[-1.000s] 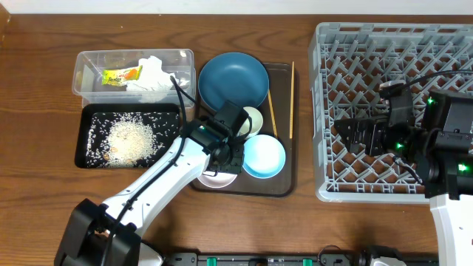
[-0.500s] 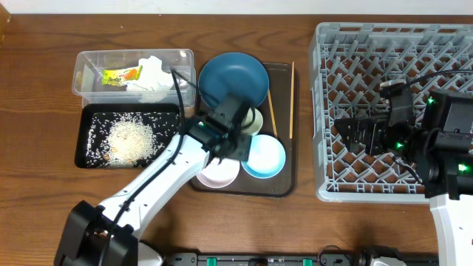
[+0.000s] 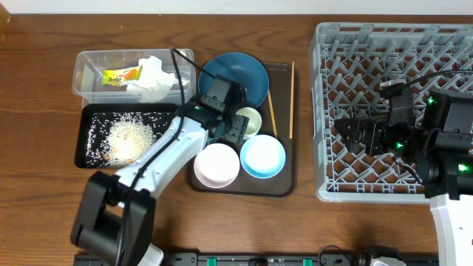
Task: Sort waste into correct bins and load items into the dishwasher rack
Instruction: 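Grasp the cream cup with the left gripper and lift it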
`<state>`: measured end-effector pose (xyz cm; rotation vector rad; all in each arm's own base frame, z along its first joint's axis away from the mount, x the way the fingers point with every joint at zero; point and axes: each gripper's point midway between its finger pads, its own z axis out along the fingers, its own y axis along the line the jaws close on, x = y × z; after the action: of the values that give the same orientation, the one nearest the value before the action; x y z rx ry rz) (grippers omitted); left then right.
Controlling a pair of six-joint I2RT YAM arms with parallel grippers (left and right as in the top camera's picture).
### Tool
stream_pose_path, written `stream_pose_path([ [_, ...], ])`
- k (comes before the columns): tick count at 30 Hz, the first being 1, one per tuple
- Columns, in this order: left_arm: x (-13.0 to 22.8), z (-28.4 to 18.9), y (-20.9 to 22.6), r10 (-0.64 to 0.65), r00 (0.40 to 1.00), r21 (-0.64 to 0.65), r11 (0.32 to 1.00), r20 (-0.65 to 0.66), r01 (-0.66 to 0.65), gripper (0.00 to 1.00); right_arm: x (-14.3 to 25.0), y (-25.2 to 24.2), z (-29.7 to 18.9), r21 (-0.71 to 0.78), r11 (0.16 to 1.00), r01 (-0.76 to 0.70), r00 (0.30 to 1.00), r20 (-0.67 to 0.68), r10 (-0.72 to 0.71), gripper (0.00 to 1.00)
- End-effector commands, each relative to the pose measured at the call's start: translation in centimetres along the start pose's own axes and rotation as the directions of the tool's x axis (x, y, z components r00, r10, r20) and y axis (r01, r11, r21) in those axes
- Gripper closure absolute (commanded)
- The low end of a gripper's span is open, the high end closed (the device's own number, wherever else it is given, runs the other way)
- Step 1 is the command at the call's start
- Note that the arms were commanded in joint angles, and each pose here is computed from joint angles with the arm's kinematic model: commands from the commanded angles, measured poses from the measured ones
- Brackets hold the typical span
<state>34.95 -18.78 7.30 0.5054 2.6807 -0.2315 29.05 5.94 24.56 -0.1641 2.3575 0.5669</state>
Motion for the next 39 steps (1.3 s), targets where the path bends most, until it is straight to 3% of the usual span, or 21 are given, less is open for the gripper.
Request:
stream_pose_path([
  [1, -0.9, -0.1, -0.1, 0.043, 0.999, 0.006, 0.999, 0.025, -0.043, 0.31, -0.7, 0.3, -0.5, -0.002, 1.000, 0.016, 1.000, 0.021, -0.016, 0.01],
  [4, -1.1, -0.1, -0.1, 0.043, 0.999, 0.005, 0.999, 0.030, -0.044, 0.38, -0.7, 0.3, -0.5, -0.002, 1.000, 0.016, 1.000, 0.021, -0.016, 0.01],
  [11, -1.2, -0.1, -0.1, 0.037, 0.999, 0.006, 0.999, 0.035, -0.038, 0.64, -0.7, 0.3, -0.5, -0.002, 1.000, 0.016, 1.000, 0.021, -0.016, 0.01],
  [39, -1.6, 1.0, 0.0, -0.015, 0.999, 0.010, 1.000, 0.049, 0.015, 0.64, -0.6, 0.3, -0.5, -0.001, 1.000, 0.014, 1.000, 0.018, -0.014, 0.01],
])
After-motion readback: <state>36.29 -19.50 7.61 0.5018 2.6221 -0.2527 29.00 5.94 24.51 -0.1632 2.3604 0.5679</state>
